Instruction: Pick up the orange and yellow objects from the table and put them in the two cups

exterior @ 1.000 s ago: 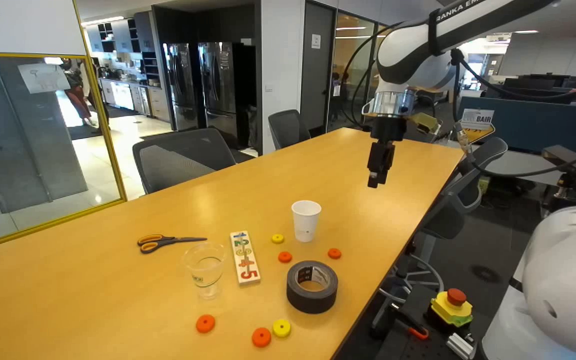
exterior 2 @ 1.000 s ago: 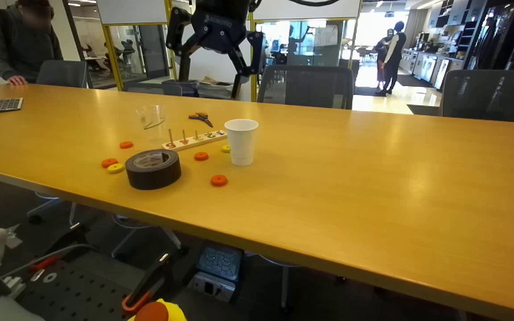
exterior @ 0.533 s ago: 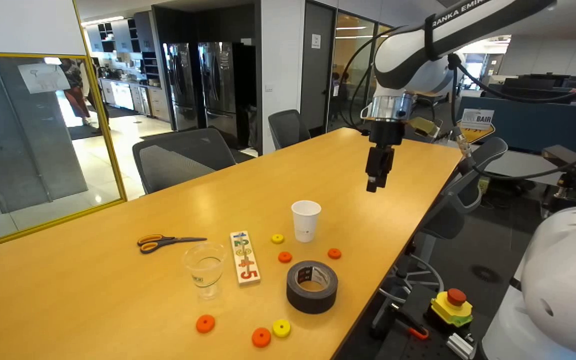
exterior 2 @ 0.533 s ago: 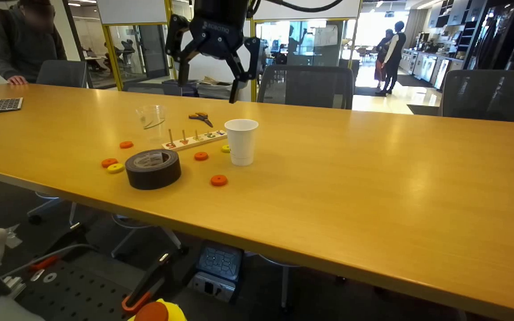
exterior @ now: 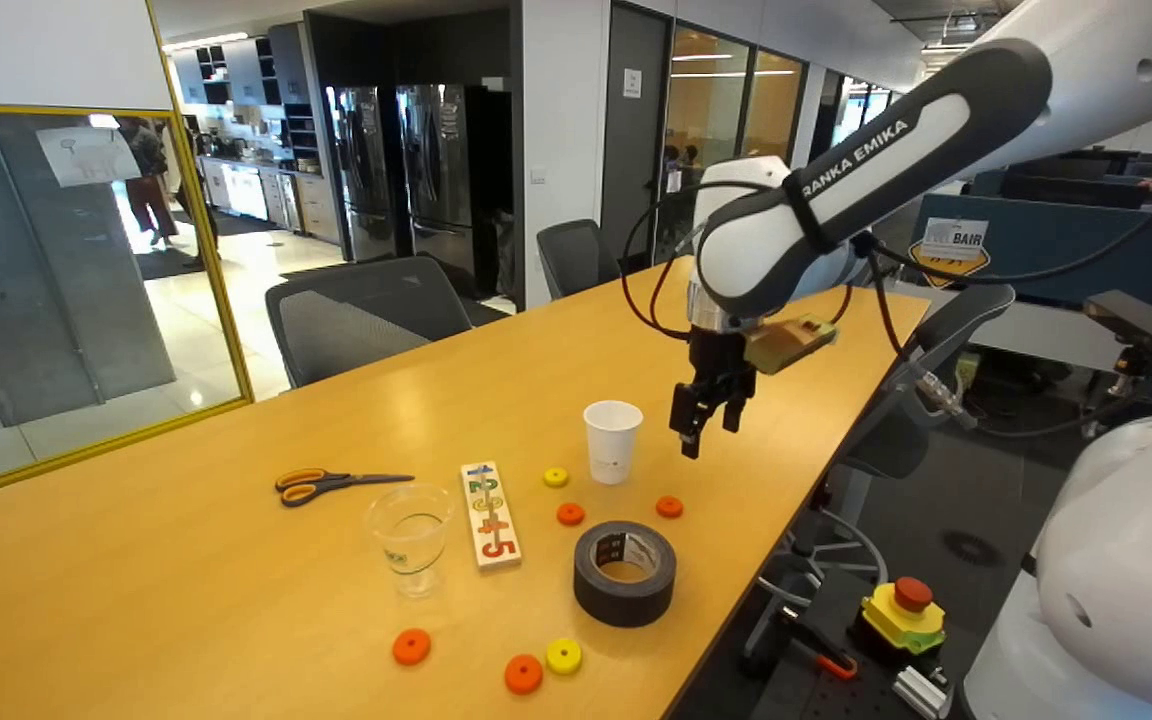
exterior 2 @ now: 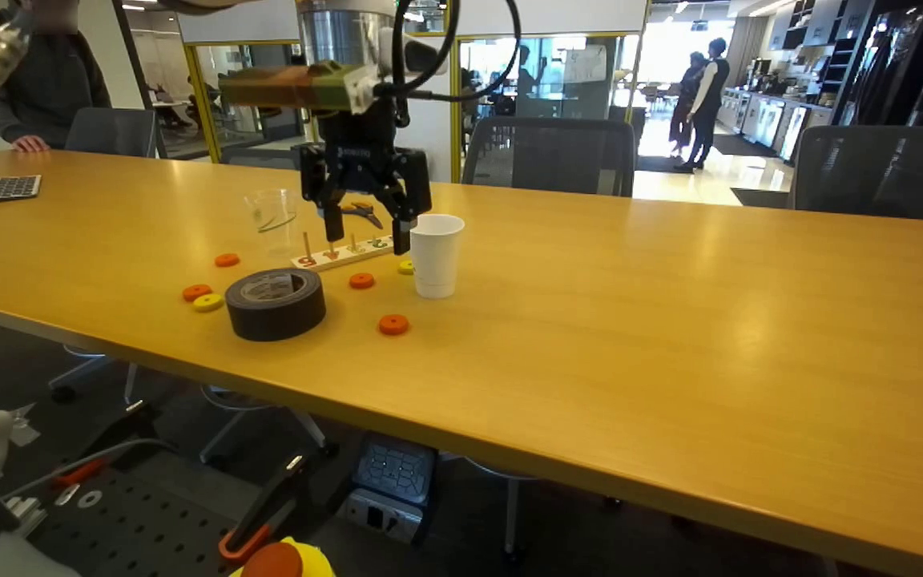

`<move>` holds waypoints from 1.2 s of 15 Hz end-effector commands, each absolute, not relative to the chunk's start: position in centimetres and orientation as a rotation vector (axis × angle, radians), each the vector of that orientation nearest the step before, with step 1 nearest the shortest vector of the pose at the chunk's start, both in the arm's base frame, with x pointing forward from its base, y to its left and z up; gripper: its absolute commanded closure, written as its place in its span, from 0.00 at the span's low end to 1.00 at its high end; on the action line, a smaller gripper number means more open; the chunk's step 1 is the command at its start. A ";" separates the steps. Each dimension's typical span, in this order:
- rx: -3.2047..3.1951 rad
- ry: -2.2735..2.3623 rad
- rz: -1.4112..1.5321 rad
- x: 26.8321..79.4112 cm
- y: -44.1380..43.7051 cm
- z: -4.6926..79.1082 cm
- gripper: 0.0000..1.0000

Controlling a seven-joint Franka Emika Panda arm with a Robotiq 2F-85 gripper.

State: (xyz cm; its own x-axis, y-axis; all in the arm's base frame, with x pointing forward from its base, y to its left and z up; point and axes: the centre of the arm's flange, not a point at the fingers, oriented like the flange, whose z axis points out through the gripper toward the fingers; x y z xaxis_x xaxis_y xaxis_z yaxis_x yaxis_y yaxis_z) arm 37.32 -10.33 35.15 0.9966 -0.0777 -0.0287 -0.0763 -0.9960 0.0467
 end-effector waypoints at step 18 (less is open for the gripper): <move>3.074 -0.426 0.095 42.6 -11.3 22.4 0.00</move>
